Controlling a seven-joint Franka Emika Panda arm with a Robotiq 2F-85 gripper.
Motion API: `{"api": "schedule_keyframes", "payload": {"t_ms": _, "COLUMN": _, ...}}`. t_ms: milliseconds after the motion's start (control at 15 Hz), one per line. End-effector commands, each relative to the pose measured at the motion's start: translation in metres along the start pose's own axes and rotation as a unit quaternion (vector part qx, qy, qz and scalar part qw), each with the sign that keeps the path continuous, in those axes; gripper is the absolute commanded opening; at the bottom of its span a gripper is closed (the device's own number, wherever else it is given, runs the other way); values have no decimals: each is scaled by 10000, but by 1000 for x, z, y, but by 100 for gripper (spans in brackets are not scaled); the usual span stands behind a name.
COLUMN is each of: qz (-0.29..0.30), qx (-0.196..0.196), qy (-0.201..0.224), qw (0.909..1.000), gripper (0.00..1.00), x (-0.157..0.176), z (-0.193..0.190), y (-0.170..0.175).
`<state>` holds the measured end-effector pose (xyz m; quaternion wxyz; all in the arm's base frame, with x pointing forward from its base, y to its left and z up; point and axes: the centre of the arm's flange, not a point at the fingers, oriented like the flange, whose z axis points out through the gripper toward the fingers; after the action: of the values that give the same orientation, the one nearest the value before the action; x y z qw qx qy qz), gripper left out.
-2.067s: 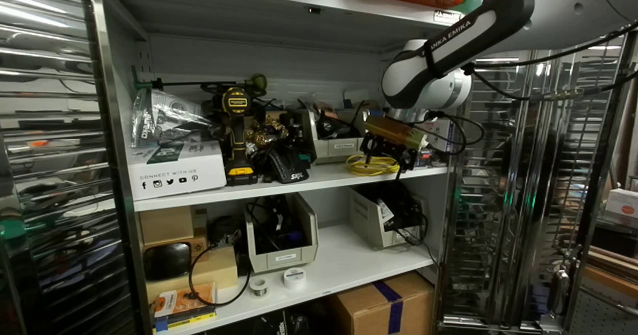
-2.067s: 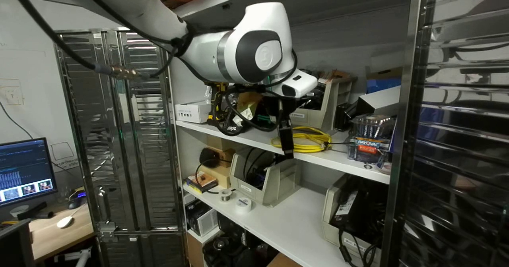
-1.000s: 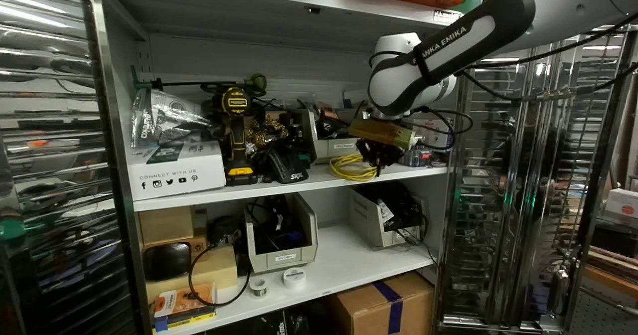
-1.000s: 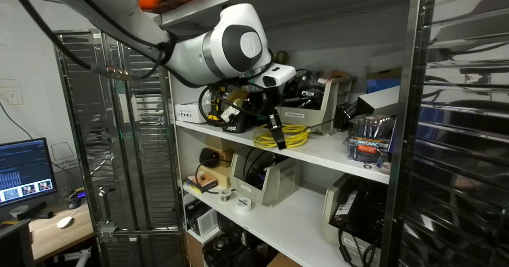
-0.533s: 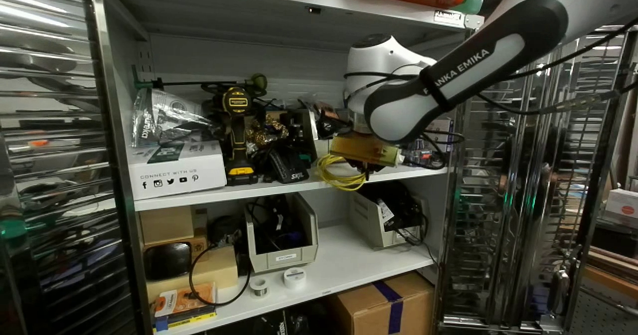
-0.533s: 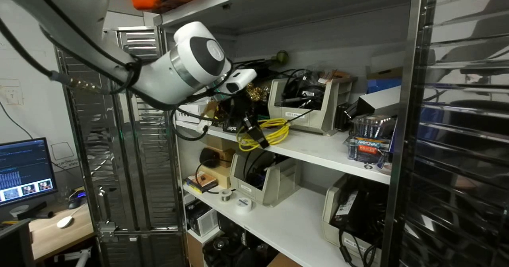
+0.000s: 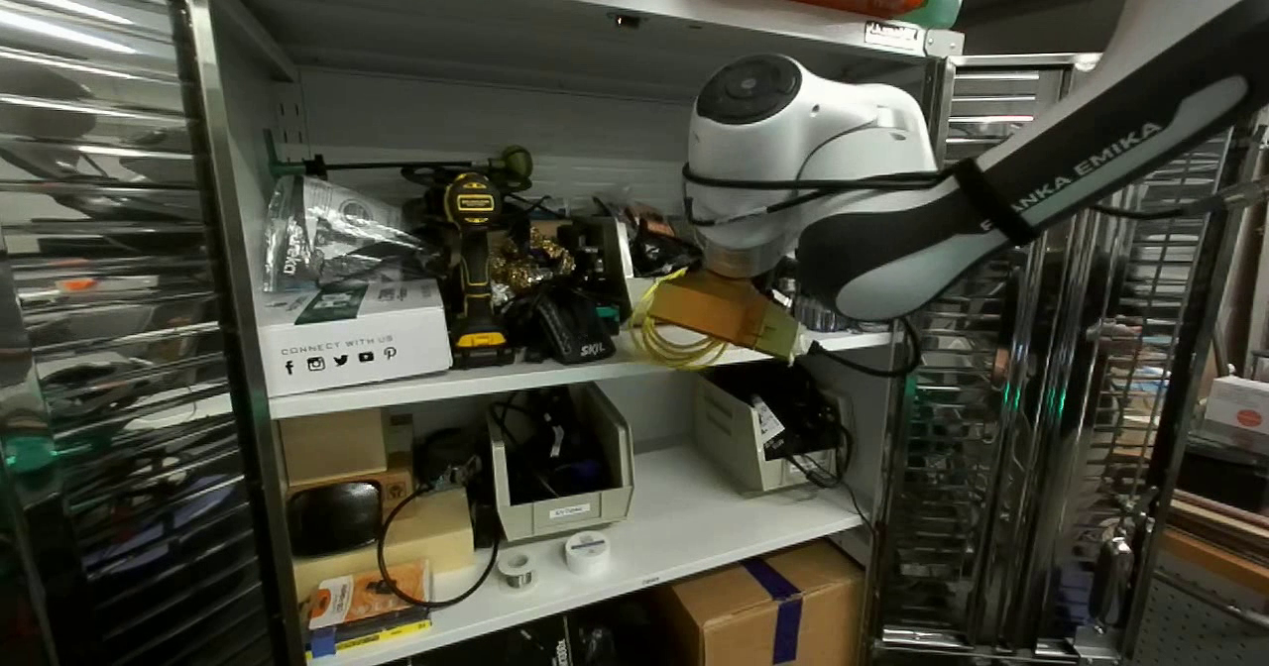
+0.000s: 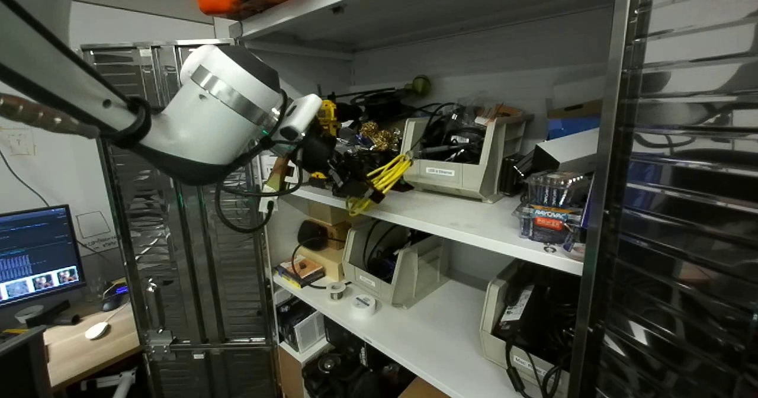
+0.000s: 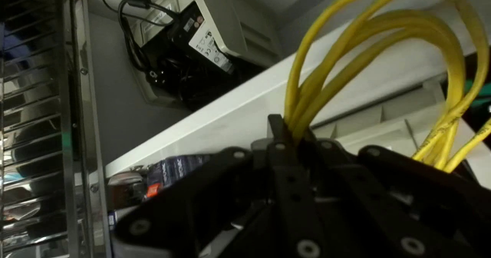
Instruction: Pick up the yellow cable and put it in the tool box
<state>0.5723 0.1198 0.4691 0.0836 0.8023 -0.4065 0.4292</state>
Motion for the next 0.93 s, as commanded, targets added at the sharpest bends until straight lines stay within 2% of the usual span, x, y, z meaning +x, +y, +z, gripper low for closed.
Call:
{"api": "schedule_keyframes", "payload": {"t_ms": 0, "qz": 640, "qx": 124, "qy": 537, "qw": 9964, "gripper": 6, "x": 44, "z": -22, "y": 10}}
{"api": "schedule_keyframes", "payload": {"t_ms": 267, "qz": 1070, "qx": 187, "qy": 1003, "qw": 9890, "gripper": 6, "x": 100, "z": -29, "y": -7}}
{"api": "schedule_keyframes", "payload": {"t_ms": 467, "qz": 1182, "qx": 232, "qy": 1121, "qw": 9864, "gripper": 6, "x": 134, "z": -24, "y": -33}}
{"api": "schedule_keyframes", "payload": {"t_ms": 867, "qz": 1367, "qx": 180, "qy": 1306, "qw": 9818, "gripper": 5, "x": 188, "z": 17, "y": -104}}
